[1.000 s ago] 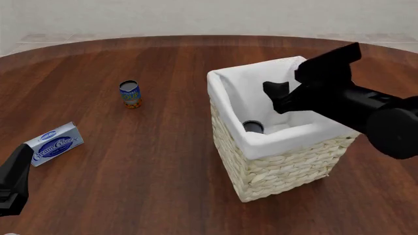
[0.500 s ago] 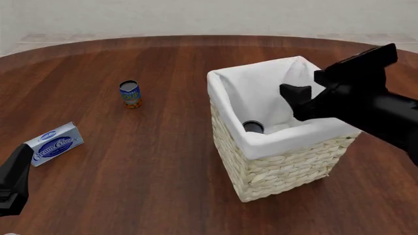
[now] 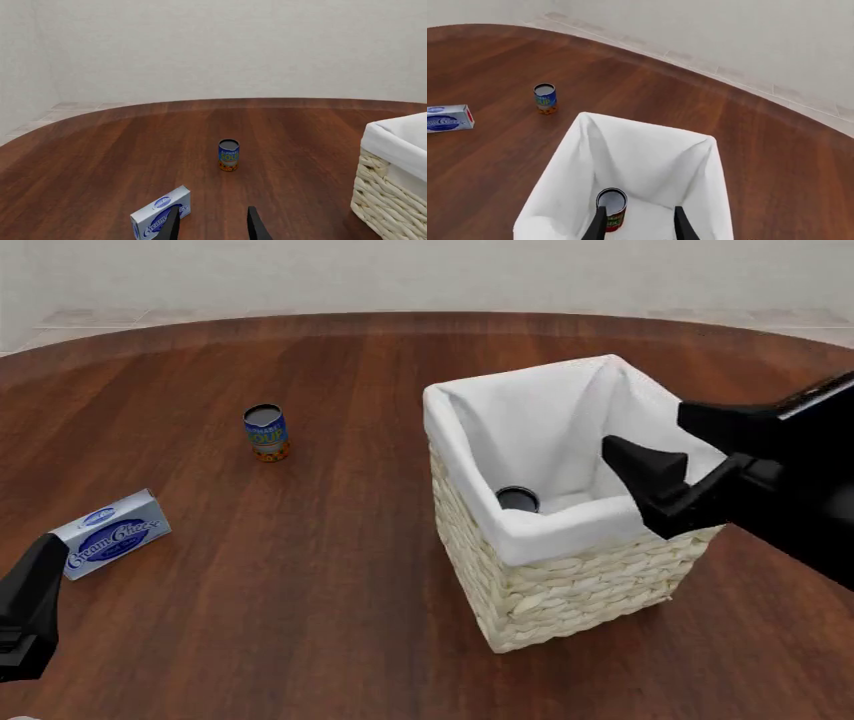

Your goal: Pick up the tomato sauce, and put it in the basket.

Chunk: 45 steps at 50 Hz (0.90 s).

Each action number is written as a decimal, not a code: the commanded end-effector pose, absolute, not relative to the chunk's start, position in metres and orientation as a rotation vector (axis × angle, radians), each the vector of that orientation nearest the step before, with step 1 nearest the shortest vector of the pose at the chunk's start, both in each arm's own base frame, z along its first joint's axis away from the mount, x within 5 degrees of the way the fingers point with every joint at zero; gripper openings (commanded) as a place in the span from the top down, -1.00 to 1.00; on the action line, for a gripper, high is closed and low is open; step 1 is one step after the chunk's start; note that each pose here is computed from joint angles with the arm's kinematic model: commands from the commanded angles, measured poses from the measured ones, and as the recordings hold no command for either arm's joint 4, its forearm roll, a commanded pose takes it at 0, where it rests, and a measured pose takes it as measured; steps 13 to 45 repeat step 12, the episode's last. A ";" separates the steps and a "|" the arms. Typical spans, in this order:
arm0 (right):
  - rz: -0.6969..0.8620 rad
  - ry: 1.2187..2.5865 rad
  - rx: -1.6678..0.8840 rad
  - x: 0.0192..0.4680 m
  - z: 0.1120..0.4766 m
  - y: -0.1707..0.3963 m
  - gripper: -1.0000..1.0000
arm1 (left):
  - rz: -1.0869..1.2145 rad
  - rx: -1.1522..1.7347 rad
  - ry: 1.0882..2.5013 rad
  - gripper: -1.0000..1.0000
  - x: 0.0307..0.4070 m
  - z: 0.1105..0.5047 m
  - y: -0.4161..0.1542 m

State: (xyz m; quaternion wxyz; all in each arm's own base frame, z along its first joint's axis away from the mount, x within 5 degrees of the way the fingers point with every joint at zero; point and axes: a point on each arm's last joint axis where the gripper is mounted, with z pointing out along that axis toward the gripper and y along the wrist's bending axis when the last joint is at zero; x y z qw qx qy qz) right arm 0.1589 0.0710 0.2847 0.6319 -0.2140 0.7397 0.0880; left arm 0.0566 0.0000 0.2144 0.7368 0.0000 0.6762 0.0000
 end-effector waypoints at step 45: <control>0.206 1.608 -0.500 0.115 0.278 0.054 -1.00 | 0.000 0.000 1.485 -1.00 0.057 0.214 0.000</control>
